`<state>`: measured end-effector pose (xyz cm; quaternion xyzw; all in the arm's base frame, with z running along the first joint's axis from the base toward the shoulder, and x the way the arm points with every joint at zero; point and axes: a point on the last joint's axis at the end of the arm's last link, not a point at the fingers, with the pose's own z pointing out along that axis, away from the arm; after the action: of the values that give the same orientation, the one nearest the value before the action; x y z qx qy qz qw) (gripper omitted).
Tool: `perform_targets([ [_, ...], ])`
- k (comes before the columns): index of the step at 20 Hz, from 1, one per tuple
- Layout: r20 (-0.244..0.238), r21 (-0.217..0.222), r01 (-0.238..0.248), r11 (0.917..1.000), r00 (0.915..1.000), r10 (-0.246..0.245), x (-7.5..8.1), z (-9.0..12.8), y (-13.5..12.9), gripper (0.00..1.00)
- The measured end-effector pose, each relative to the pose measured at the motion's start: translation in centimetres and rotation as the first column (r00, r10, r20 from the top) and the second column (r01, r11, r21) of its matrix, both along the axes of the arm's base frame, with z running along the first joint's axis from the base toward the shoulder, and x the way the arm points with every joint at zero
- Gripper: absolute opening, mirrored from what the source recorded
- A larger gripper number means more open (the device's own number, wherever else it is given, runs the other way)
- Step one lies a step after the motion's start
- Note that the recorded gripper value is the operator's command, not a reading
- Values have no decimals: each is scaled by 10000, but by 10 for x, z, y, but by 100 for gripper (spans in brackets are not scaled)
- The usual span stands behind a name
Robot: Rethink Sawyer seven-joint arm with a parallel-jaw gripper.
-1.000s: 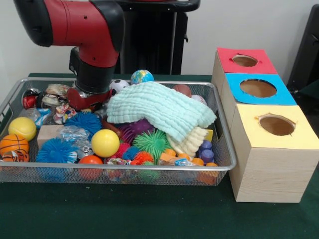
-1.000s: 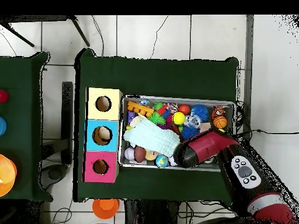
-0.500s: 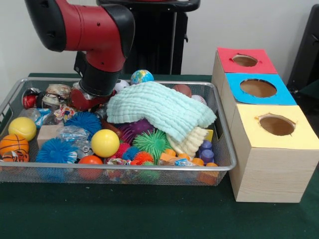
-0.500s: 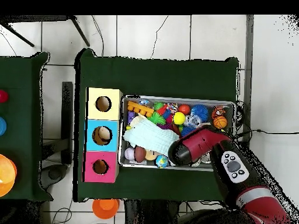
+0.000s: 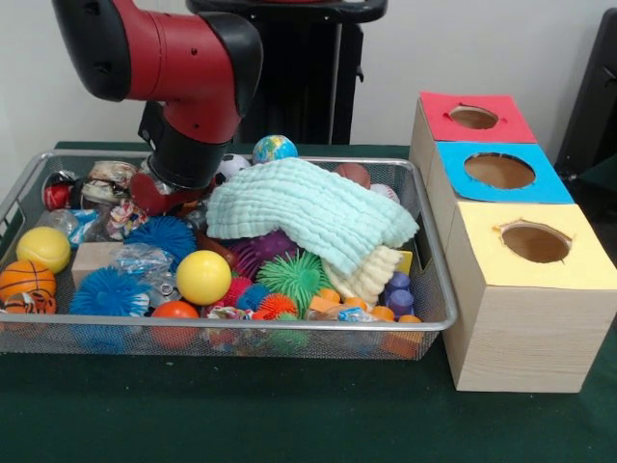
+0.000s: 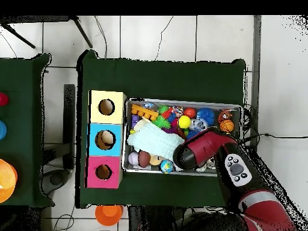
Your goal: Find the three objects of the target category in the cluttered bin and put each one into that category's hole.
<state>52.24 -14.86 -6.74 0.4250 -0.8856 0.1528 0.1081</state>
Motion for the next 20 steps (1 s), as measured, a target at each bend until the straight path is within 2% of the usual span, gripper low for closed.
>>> perform_targets([
  [4, 3, -38, 165, 9999, 9999, -165, -1, 2, -7, 0],
  [7, 36, 91, 539, 9985, 9985, -539, -2, 7, -13, 0],
  [9, 112, 308, 1097, 9935, 9939, -1101, -3, 16, -21, 0],
  [11, 224, 628, 1893, 9799, 9813, -1910, -5, 33, -33, 0],
  [13, 277, 755, 2267, 9710, 9730, -2293, -7, 43, -41, 0],
  [14, 330, 838, 2539, 9636, 9658, -2573, -8, 50, -47, 0],
  [17, 419, 1003, 3089, 9458, 9484, -3142, -12, 68, -58, 0],
  [20, 439, 1156, 3367, 9345, 9382, -3434, -13, 77, -60, 0],
])
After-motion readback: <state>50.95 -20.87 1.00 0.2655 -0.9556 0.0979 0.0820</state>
